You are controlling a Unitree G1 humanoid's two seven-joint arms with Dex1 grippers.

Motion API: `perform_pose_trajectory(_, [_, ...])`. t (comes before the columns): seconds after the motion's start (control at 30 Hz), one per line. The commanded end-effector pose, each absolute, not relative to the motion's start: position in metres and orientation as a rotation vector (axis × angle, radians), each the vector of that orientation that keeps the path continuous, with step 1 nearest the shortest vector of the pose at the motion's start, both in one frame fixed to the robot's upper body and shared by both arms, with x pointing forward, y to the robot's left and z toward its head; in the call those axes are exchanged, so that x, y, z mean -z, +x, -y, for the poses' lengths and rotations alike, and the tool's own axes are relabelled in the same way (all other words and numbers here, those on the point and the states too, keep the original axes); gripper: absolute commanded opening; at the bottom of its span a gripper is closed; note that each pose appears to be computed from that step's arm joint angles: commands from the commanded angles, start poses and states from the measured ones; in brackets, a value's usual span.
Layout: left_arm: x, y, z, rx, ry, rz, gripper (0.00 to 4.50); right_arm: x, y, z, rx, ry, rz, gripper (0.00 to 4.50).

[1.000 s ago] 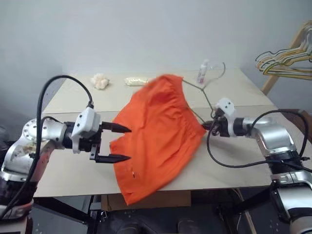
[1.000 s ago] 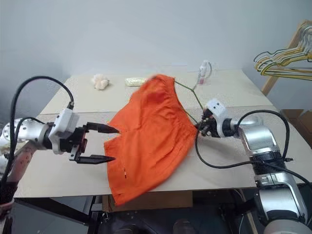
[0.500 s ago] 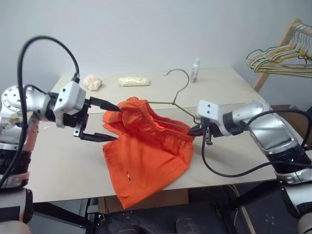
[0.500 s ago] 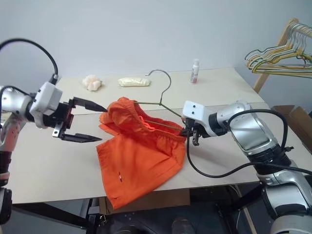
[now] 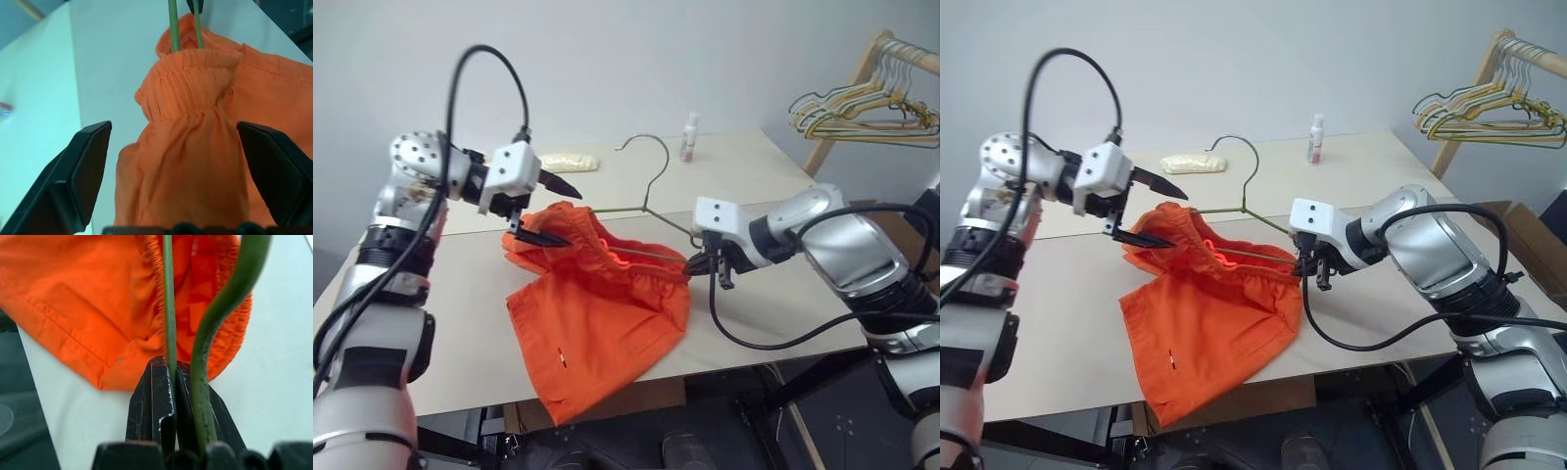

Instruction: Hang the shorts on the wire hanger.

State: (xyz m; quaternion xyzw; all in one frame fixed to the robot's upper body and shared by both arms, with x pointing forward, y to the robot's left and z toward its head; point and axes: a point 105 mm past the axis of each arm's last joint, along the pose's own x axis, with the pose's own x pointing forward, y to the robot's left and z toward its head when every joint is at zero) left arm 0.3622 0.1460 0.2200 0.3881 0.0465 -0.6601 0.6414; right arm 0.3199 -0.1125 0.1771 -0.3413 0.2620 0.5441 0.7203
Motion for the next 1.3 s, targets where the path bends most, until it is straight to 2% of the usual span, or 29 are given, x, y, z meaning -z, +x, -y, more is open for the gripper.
perform_pose_trajectory(0.03, [-0.223, 0.364, -0.145, 1.521, 0.978, -0.118, 4.45, -0.194, 0.319, 0.108, -1.201, -0.785, -0.532, 0.0])
perform_pose_trajectory(0.07, [-0.22, 0.365, -0.146, 1.524, 0.998, -0.141, 4.45, -0.194, 0.318, 0.108, -1.202, -0.783, -0.533, 0.0])
perform_pose_trajectory(0.17, [-0.212, 0.368, -0.148, 1.524, 1.063, -0.175, 3.92, -0.196, 0.318, 0.107, -1.202, -0.778, -0.533, 0.0])
perform_pose_trajectory(0.63, [-0.208, 0.369, -0.141, 1.528, 1.005, -0.132, 0.03, -0.195, 0.316, 0.104, -1.216, -0.818, -0.51, 0.0])
perform_pose_trajectory(0.73, [-0.207, 0.368, -0.142, 1.523, 0.981, -0.124, 0.03, -0.194, 0.317, 0.103, -1.213, -0.839, -0.487, 0.0])
perform_pose_trajectory(0.87, [-0.205, 0.367, -0.148, 1.502, 0.895, -0.132, 0.0, -0.2, 0.332, 0.114, -1.091, -0.827, -0.47, 1.06])
perform_pose_trajectory(1.17, [-0.196, 0.355, -0.172, 1.424, 0.698, -0.189, 0.0, -0.241, 0.336, 0.176, -0.797, -0.619, -0.383, 4.2])
perform_pose_trajectory(1.2, [-0.194, 0.354, -0.173, 1.415, 0.688, -0.197, 0.0, -0.246, 0.334, 0.185, -0.767, -0.58, -0.368, 4.46])
perform_pose_trajectory(1.3, [-0.191, 0.351, -0.175, 1.393, 0.65, -0.212, 0.0, -0.249, 0.324, 0.208, -0.704, -0.496, -0.331, 4.46])
